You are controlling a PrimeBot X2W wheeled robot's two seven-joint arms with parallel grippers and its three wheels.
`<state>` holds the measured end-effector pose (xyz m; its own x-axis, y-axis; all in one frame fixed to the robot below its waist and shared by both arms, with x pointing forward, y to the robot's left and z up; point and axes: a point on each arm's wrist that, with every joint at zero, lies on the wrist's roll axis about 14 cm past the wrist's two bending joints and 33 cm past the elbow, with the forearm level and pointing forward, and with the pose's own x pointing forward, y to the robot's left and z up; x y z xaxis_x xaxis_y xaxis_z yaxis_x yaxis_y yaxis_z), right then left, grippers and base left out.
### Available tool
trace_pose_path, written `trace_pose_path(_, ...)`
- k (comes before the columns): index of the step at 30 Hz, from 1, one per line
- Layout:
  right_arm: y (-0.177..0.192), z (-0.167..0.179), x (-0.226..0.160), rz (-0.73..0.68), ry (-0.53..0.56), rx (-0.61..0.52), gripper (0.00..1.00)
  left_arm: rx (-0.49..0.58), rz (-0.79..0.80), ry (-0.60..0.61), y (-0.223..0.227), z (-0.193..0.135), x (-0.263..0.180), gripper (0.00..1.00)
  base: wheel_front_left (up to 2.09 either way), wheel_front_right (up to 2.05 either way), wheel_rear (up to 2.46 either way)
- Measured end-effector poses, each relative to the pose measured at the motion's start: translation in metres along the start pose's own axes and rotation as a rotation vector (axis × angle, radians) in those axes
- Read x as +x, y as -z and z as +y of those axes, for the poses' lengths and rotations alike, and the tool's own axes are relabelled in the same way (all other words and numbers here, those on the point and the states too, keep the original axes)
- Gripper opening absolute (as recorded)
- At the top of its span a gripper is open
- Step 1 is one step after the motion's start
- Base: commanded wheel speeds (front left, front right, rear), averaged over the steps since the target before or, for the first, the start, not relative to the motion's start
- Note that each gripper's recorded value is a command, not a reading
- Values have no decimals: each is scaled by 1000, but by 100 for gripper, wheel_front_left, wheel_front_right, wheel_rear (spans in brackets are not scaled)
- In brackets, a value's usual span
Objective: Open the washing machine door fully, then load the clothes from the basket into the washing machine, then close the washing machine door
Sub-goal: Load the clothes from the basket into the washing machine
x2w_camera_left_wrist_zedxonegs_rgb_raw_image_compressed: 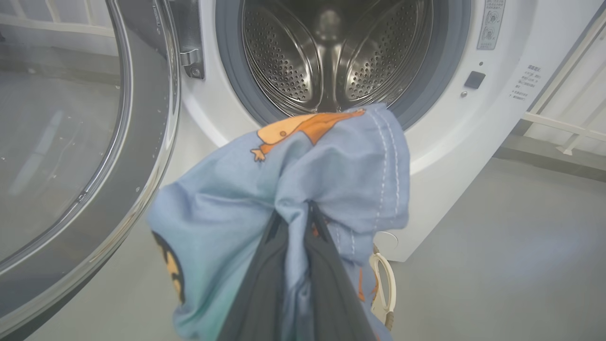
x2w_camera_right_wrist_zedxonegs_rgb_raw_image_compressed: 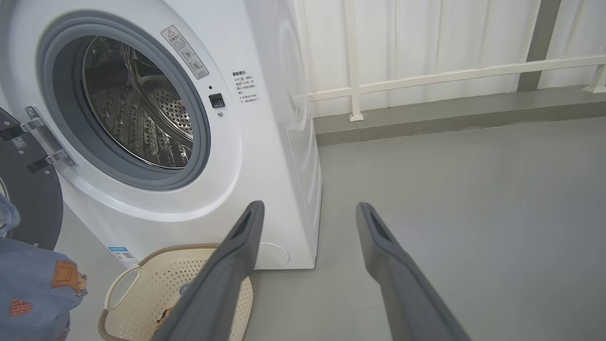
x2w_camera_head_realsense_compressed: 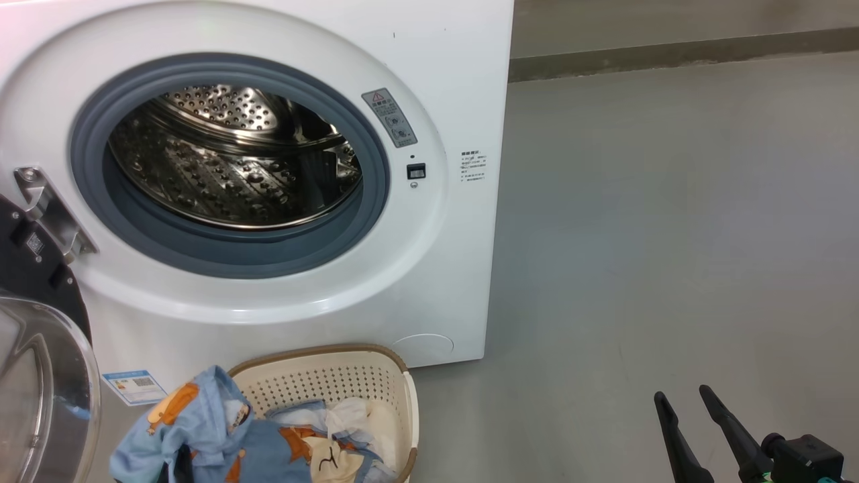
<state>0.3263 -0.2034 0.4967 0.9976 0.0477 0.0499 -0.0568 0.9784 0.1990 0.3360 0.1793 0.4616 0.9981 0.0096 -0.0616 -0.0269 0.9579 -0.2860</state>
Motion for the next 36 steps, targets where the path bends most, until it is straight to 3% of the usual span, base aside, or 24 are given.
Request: trace_pose_path(36, 5, 0, -6, 15, 9, 5, 100, 5, -21, 85, -7, -29, 12, 0, 0, 0, 0)
